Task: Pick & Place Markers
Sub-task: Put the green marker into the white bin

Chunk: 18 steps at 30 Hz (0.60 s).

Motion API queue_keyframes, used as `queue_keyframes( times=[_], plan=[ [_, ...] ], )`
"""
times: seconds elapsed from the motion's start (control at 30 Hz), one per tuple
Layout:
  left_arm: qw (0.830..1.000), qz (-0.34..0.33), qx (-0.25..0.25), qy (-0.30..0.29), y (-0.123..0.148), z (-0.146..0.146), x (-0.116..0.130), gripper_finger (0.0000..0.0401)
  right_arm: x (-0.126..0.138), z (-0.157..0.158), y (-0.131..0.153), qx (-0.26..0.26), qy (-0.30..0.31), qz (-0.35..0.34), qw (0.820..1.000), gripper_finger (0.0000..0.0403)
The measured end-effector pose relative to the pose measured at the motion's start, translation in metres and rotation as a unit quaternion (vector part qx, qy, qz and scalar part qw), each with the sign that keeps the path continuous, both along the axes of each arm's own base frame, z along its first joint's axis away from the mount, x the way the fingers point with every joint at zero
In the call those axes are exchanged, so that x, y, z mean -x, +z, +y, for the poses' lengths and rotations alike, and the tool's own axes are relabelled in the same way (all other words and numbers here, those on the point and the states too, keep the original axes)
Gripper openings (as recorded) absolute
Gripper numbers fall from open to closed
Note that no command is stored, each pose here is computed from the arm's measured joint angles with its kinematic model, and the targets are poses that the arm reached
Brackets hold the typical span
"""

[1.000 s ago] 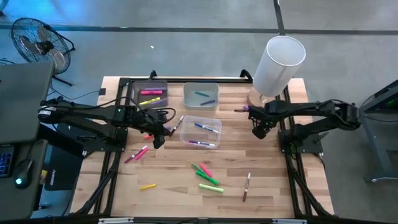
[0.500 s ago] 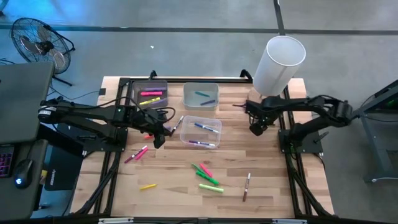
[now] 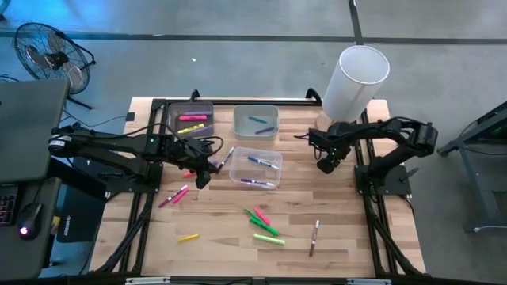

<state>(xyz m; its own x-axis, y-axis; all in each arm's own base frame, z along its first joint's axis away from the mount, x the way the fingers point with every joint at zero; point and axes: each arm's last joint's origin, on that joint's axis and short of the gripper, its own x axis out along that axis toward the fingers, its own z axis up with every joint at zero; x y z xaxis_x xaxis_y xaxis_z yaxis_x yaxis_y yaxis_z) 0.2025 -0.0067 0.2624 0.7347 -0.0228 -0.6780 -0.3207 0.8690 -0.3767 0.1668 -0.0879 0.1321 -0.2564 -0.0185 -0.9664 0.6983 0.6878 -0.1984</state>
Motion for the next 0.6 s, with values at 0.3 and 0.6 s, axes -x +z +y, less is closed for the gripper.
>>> queue_keyframes(
  times=[0.3,0.6],
  plan=[
    [1.000,0.000,0.000,0.000,0.000,0.000,0.000,0.0000,-0.006,0.000,0.030,0.013,-0.157,-0.086,0.984,0.0140],
    [1.000,0.003,-0.006,-0.009,0.000,0.000,0.000,0.0000,-0.004,-0.002,0.034,0.089,-0.262,-0.086,0.957,0.0129]
  ],
)
